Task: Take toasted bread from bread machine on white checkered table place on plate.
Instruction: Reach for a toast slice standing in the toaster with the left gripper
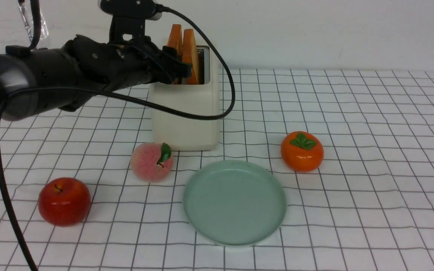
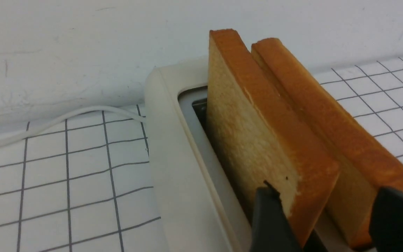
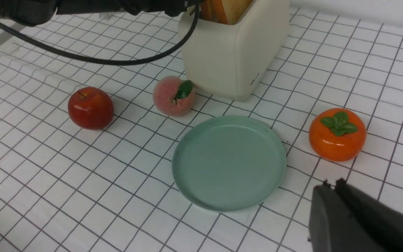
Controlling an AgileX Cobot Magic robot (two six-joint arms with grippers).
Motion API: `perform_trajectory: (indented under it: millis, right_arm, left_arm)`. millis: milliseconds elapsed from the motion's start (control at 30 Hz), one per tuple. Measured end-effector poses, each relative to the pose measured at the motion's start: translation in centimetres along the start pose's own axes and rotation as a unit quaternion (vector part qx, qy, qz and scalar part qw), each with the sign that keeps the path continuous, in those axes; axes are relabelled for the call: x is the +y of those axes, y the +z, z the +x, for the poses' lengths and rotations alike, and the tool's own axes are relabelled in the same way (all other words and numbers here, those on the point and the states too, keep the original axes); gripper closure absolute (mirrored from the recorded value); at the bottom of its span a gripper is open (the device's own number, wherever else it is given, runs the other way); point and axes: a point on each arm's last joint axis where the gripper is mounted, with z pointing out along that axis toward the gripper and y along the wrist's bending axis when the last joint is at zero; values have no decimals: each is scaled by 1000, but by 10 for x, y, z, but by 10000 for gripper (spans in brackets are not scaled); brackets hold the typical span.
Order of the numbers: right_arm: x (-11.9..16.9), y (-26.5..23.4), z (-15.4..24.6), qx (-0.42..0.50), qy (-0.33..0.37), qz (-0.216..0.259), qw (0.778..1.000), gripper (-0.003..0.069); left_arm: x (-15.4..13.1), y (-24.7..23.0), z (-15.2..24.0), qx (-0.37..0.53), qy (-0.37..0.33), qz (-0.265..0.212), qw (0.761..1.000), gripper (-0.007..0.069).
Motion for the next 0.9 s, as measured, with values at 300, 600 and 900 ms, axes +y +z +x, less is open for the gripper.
perform_trajectory:
  millis: [300, 600, 900]
  right_arm:
    - [1, 0, 0, 3, 0, -2, 1000, 636]
    - [1, 0, 2, 11, 0, -7, 1000, 634]
    - [1, 0, 2, 11, 0, -7, 1000, 627]
  left_arm:
    - [1, 20, -3, -15, -6, -10, 1000, 305]
    - [1, 27, -5, -23, -7, -13, 1000, 538]
    - [0, 13, -22, -43, -9, -10, 999, 555]
